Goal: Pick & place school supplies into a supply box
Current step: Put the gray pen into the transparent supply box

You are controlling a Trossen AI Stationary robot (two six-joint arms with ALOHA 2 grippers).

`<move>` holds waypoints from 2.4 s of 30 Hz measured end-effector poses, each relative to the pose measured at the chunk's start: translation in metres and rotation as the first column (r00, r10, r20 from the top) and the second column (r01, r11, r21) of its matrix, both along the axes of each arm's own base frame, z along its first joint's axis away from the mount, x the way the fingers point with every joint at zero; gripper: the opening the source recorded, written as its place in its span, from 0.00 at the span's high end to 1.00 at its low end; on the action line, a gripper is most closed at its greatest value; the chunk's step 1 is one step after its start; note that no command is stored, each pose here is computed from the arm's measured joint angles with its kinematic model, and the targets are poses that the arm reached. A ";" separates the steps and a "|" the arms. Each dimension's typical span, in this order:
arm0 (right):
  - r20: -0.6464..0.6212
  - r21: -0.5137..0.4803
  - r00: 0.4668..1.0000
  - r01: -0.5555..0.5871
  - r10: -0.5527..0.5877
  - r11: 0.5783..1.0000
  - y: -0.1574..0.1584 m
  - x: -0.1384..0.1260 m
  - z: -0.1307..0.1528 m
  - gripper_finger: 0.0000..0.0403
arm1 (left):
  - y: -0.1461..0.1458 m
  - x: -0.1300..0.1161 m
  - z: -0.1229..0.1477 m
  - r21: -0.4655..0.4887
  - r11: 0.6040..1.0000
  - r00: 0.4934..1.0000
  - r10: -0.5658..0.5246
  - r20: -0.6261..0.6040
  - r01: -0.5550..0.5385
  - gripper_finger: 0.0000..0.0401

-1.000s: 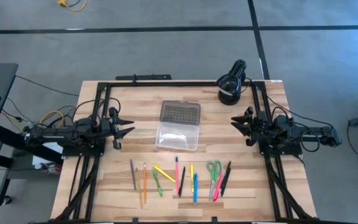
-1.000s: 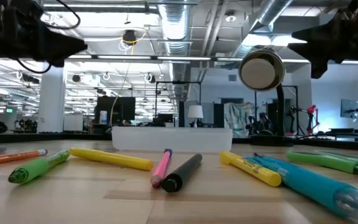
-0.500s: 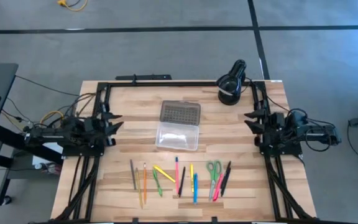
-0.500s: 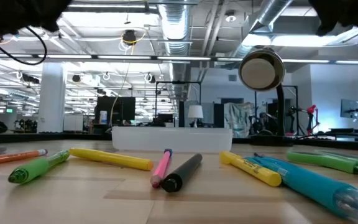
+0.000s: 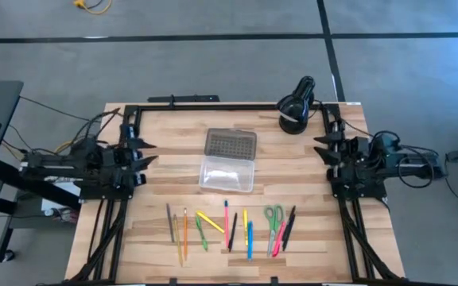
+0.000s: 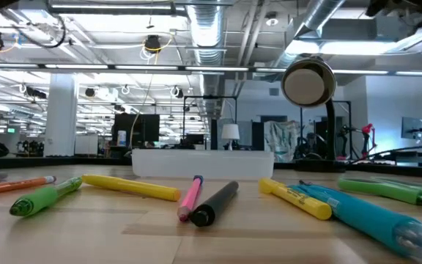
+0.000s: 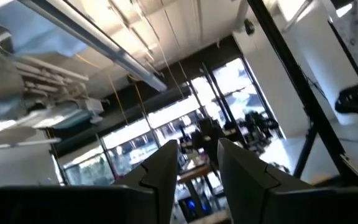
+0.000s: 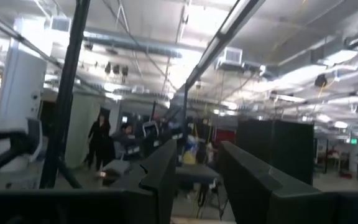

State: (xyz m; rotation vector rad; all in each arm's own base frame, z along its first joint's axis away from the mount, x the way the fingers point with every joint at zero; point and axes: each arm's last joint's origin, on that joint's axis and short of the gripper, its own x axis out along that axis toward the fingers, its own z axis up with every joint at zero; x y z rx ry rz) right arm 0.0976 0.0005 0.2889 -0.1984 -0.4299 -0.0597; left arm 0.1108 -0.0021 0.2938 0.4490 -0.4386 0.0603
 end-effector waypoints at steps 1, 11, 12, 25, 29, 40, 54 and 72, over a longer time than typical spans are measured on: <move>-0.021 0.000 1.000 0.000 0.000 1.000 0.000 0.005 0.003 0.70 | 0.000 0.009 0.003 -0.001 1.000 0.999 -0.014 -0.031 0.014 0.72; -0.277 -0.005 0.960 -0.044 0.041 0.999 0.007 0.064 0.006 0.70 | -0.012 0.096 -0.006 -0.197 0.957 0.845 -0.283 -0.454 0.215 0.72; -0.306 -0.007 0.951 -0.055 0.050 0.998 0.009 0.069 0.002 0.70 | -0.014 0.103 -0.009 -0.231 0.954 0.822 -0.286 -0.493 0.193 0.72; -0.470 0.012 0.862 -0.209 0.190 0.978 0.042 0.096 -0.026 0.70 | -0.083 0.139 -0.044 -0.374 0.902 0.695 -0.128 -0.708 -0.215 0.72; -0.504 0.013 0.836 -0.243 0.216 0.970 0.049 0.096 -0.031 0.70 | -0.108 0.135 -0.049 -0.412 0.850 0.653 -0.112 -0.749 -0.327 0.72; -0.548 0.013 0.794 -0.309 0.265 0.951 0.063 0.093 -0.037 0.70 | -0.157 0.120 -0.065 -0.514 0.556 0.526 -0.154 -0.836 -0.653 0.72; -0.584 0.046 0.761 -0.316 0.282 0.948 0.066 0.091 -0.041 0.70 | -0.178 0.116 -0.096 -0.103 0.096 0.082 -0.198 -0.977 -0.990 0.72; -0.621 0.044 0.735 -0.315 0.273 0.948 0.066 0.090 -0.046 0.70 | -0.179 0.114 -0.110 -0.005 -0.041 0.014 -0.220 -0.975 -0.999 0.72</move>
